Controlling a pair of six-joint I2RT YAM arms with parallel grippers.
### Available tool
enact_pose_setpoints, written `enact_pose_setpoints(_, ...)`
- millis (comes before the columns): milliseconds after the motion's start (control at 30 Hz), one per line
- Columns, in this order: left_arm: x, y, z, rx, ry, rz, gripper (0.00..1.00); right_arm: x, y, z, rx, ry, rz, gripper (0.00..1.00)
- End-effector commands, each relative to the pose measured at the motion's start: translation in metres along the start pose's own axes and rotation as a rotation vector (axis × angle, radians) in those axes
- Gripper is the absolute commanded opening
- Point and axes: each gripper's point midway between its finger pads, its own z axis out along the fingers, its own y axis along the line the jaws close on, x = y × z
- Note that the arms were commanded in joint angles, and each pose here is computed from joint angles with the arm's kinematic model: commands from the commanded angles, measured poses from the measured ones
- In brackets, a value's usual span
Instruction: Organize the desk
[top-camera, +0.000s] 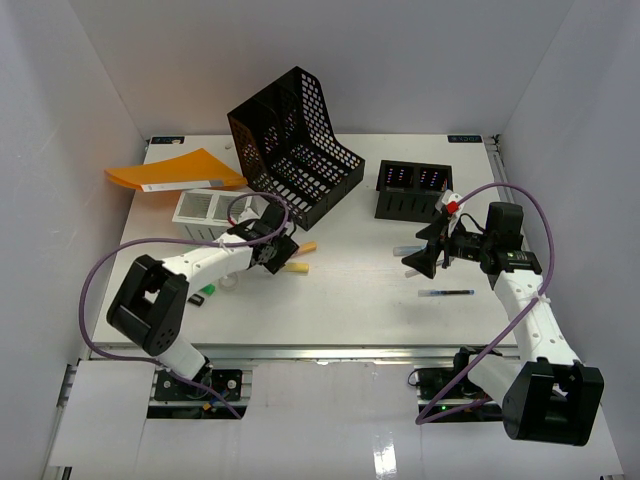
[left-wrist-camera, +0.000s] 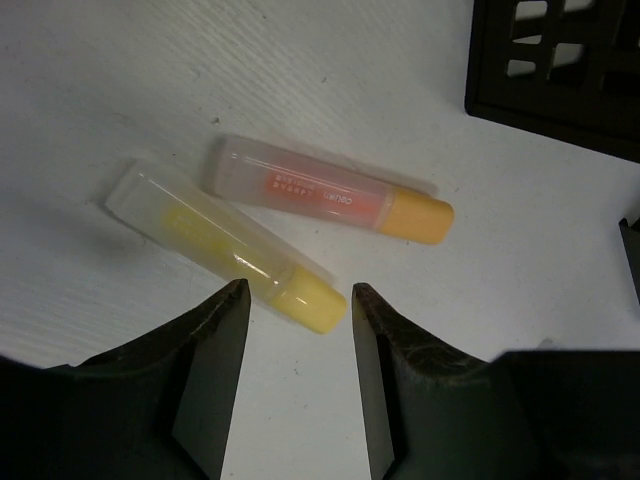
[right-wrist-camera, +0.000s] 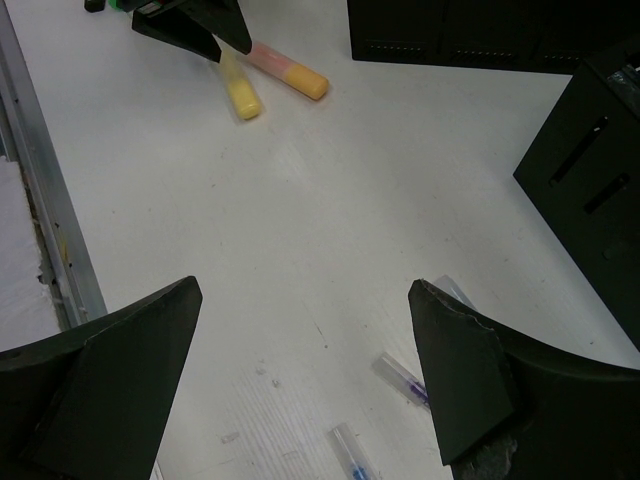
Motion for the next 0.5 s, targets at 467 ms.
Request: enact_pose_setpoints(467, 0.004, 0.009, 0.015, -0.196, 0.014, -0.007, 0.52, -0.002, -0.004, -0.001, 0.025, 0.000, -0.032, 0.91)
